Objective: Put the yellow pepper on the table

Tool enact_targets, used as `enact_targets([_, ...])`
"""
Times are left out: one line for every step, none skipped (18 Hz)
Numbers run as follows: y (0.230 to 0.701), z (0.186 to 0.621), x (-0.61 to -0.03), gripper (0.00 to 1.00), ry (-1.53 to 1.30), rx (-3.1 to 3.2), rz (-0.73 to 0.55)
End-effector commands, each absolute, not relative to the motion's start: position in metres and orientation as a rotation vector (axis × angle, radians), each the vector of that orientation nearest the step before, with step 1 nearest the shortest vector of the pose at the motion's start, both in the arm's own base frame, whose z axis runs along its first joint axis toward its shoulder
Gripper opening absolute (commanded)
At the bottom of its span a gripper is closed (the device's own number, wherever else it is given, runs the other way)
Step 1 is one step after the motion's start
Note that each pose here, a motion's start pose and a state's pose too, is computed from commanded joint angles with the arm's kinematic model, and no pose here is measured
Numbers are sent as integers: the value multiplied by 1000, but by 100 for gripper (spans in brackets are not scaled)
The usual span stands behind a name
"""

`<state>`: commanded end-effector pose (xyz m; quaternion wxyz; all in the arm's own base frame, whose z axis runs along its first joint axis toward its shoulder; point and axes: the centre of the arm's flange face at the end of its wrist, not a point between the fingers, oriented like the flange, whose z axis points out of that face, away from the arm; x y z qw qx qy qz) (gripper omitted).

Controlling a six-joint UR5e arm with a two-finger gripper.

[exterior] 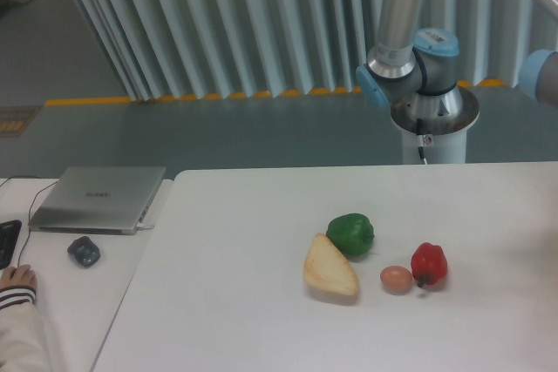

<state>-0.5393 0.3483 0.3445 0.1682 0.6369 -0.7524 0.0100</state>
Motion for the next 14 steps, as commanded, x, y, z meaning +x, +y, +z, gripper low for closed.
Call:
enact_targets([348,341,-542,100,-2138,1813,29])
enact_targets([348,335,-544,100,-2141,1816,41])
enact_targets([347,332,-546,100,-2140,1819,45])
enact_targets([349,325,-551,100,-2142,1819,59])
enact_targets([351,317,-553,100,-2149,1818,74])
enact_targets([352,308,-555,100,-2155,1817,91])
enact_targets([351,304,-557,100,-2159,1816,98])
enact_targets([348,302,-560,100,-2170,1804,110])
enact_targets([344,302,-563,100,-2181,1791,116])
enact_targets([344,299,-564,100,-2189,1785,124])
enact_targets([344,297,-564,100,-2192,1784,128])
enact_targets([343,297,-564,100,-2190,1787,130])
enact_targets([343,299,-565,100,-2189,1788,124])
enact_targets([340,301,-568,100,-2186,1792,119])
